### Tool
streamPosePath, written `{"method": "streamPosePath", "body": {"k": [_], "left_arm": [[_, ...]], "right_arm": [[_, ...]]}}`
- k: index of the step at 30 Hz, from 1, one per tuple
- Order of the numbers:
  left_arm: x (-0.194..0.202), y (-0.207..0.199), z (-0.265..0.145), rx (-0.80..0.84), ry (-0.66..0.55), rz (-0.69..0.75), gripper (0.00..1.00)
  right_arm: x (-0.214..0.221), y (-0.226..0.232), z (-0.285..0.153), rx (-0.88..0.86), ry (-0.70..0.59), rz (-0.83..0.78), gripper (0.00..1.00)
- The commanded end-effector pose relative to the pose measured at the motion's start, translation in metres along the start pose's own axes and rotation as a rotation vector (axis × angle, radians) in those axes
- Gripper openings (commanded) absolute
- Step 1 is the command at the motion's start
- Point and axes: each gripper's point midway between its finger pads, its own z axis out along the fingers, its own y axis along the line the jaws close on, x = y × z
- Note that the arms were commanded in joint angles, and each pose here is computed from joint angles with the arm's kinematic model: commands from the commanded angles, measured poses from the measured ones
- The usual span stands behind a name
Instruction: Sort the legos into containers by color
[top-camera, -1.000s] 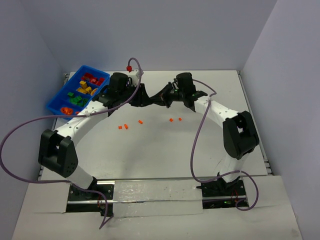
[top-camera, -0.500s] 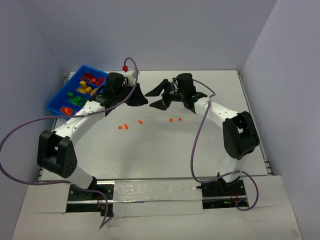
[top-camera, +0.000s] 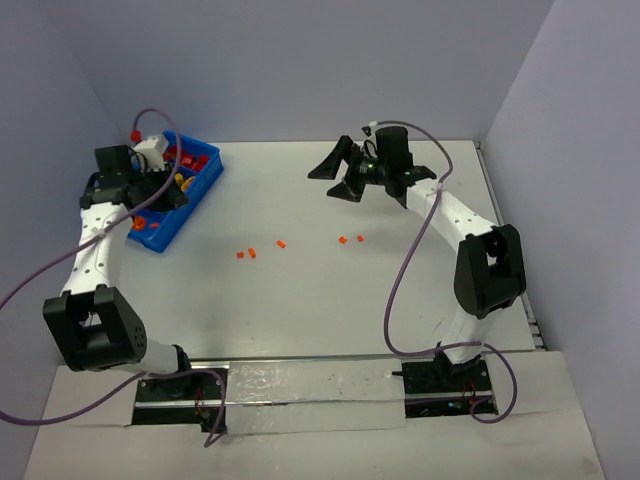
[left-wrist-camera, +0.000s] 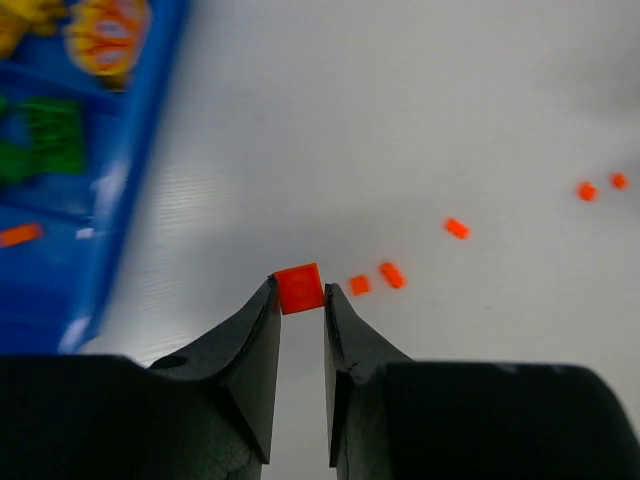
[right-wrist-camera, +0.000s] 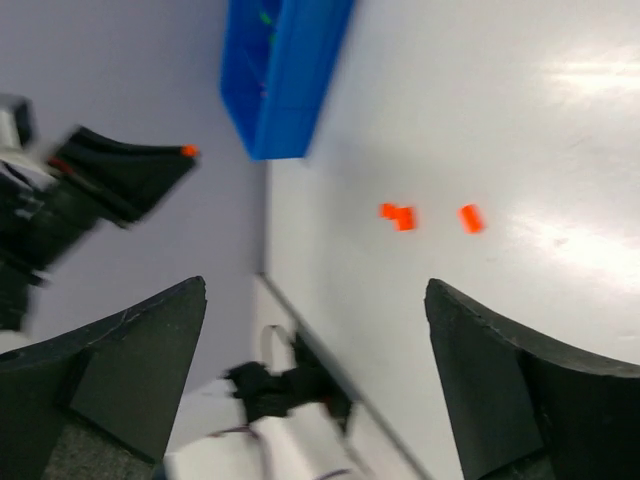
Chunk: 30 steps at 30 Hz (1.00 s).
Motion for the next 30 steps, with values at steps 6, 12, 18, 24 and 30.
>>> {"method": "streamPosePath", "body": {"k": [6,12,18,24,30], "left_arm": [[0.003,0.124,-0.04,-0.226,0.1,0.098,0.0],[0.003,0.154,-0.022,-0.259,0.15,0.124,0.0],[0.006,0.177,0.003,-0.269,0.188,0.113,0.04],[0.013,0.189,0.018,-0.278,0.213,0.092,0.11],[0.014,0.198,0.027,-0.28,0.231,0.086,0.34]], "right_arm": [[-0.001,-0.019,-0.031,0.122,0.042,-0.456,1.0],[-0.002,-0.042,-0.033,0.2,0.07,-0.539,1.0],[-0.001,-0.068,-0.039,0.305,0.094,-0.583,1.0],[0.001,-0.079,-0.043,0.338,0.111,-0.595,1.0],[-0.001,-0.097,-0.045,0.413,0.125,-0.61,1.0]]}}
